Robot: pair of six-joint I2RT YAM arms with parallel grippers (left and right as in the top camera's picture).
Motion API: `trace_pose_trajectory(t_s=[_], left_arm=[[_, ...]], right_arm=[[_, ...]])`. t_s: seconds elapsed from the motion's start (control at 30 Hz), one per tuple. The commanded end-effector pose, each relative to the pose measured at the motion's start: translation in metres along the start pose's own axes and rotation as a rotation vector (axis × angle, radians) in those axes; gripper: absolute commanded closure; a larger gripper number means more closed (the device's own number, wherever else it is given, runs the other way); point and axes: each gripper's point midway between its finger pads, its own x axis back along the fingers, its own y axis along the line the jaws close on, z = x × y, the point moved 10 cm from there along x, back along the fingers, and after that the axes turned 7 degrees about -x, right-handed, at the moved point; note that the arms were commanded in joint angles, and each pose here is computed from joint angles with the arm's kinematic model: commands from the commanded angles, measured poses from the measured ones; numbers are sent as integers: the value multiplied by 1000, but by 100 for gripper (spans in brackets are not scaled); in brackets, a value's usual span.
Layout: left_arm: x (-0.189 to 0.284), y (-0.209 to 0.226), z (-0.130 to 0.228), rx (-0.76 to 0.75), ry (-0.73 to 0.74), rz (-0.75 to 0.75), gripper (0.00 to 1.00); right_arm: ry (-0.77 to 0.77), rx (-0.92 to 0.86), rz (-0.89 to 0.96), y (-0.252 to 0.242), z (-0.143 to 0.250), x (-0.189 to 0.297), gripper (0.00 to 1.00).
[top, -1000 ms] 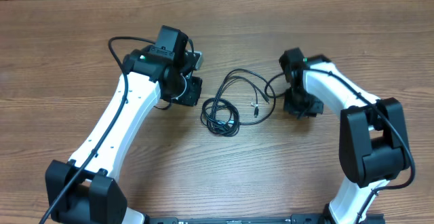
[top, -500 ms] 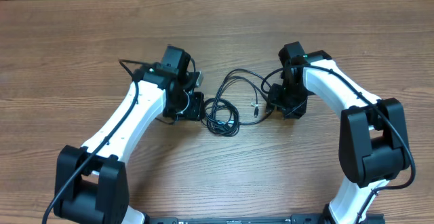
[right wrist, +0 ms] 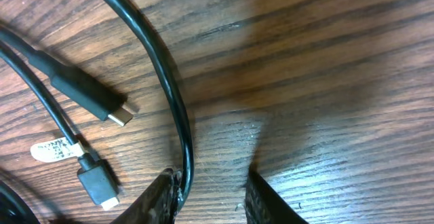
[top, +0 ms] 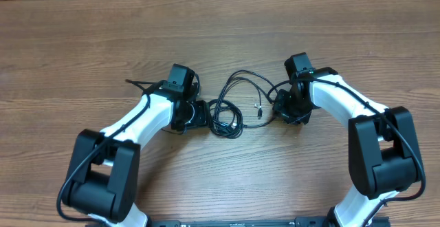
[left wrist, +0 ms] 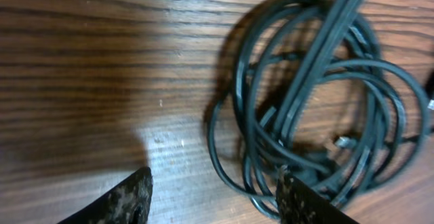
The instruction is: Untangle cables
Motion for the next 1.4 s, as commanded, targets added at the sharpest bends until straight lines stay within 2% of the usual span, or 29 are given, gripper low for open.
trace_pose_trajectory(t_s=[0.0,0.03,0.07,0.1,0.27,0.33,0.4,0.53,0.63,0.77,0.83,0.97,1.13,1.17,1.2,1.23,1.27,1.37], left_arm=[[-13,6,3,46,37,12,33],[-14,7,2,50,37,11,32],[-14,8,2,53,36,10,32],[-14,8,1,52,34,10,31],[-14,6,-6,35,-13,25,33],[-14,4,-9,36,-34,38,47],[-14,3,-12,44,-51,49,52],[-14,-1,-17,32,-85,79,52],[-14,0,-17,37,-84,79,57],[-14,0,-17,38,-83,78,57],[-13,-1,-17,37,-86,79,58],[-13,-1,-19,43,-98,84,58],[-13,-1,-20,41,-102,84,58],[-13,-1,-20,41,-105,85,57],[-13,-1,-20,40,-105,85,57],[-13,-1,-20,40,-106,85,57],[-13,-2,-21,39,-108,86,57],[-13,-2,-21,39,-108,86,58]], right_arm=[[33,-23,104,-18,6,-27,74],[33,-23,104,-18,6,-27,78],[33,-23,104,-18,5,-27,90],[33,-23,104,-18,6,-27,96],[36,-9,106,-15,9,-28,96],[39,8,109,-11,13,-29,96],[43,35,113,-7,18,-30,96],[42,61,125,-3,24,-31,96],[16,62,202,-10,24,-30,96],[-70,51,484,-37,18,-15,96],[-81,42,545,-42,13,-6,96],[-104,17,532,-38,0,8,96],[-170,32,424,-10,-18,32,96],[-138,81,346,0,-20,35,94],[-108,113,286,7,-20,35,82],[-90,125,253,10,-19,36,68],[-70,138,207,14,-19,35,43],[-33,136,161,17,-16,34,20]])
